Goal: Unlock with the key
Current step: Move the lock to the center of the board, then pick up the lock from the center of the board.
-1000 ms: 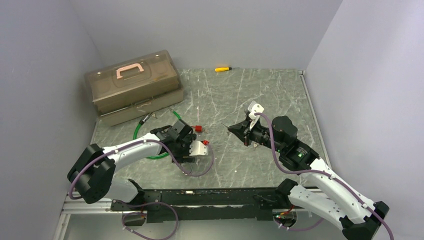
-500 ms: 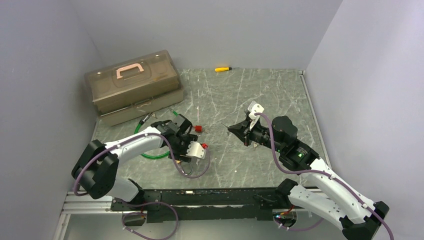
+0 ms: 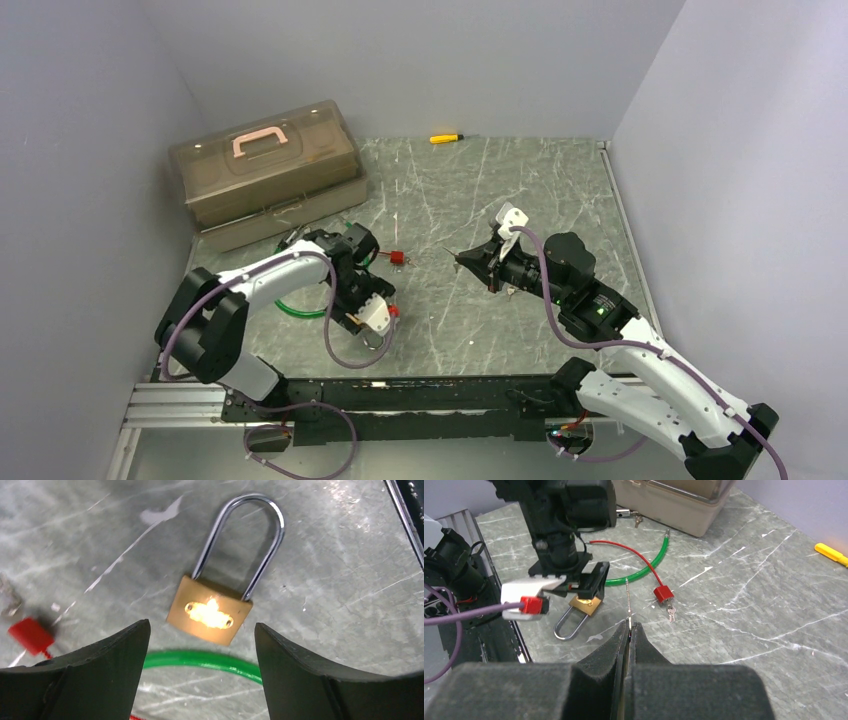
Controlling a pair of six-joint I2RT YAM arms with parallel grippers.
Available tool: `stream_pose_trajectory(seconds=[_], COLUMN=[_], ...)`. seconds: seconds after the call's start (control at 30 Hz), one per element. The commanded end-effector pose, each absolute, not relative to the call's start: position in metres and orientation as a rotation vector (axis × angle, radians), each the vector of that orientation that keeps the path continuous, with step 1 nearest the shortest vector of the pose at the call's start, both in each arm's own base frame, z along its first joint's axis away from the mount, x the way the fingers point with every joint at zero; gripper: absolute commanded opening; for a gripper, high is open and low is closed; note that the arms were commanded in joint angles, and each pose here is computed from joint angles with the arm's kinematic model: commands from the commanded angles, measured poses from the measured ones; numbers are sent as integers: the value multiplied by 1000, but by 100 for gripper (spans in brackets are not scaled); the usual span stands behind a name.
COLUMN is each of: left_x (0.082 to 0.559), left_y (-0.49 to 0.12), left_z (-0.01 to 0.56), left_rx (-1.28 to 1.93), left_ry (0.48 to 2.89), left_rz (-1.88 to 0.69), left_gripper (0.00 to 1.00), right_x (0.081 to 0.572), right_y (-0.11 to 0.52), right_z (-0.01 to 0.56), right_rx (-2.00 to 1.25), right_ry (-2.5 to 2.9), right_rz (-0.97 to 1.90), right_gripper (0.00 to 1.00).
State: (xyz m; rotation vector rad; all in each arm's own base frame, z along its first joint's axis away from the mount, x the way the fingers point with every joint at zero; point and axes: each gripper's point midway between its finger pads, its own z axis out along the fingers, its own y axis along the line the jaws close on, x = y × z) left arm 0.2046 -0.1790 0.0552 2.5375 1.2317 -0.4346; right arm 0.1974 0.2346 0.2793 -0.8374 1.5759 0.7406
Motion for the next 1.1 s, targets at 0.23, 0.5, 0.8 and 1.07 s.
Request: stream_pose_trajectory(seconds=[0.23, 0.5, 0.8, 1.07], left_x=[212, 214, 197, 209], left_y=[-181, -167, -207, -240], left_z=[13, -4, 20, 139], left_rx=[2779, 2879, 2644, 2104], left_ry=[953, 899, 1124, 1508], left_rz=[-276, -190, -418, -653], left_gripper=[85, 70, 0, 0], right_x=[198, 199, 199, 207], right_y=[233, 232, 227, 216], right_z=[304, 307, 309, 322], right_rx=[-809, -812, -806, -756], right_ry=[1518, 1512, 1508, 1493], right_rz=[745, 731, 708, 641], right_gripper=[0, 0, 0, 0])
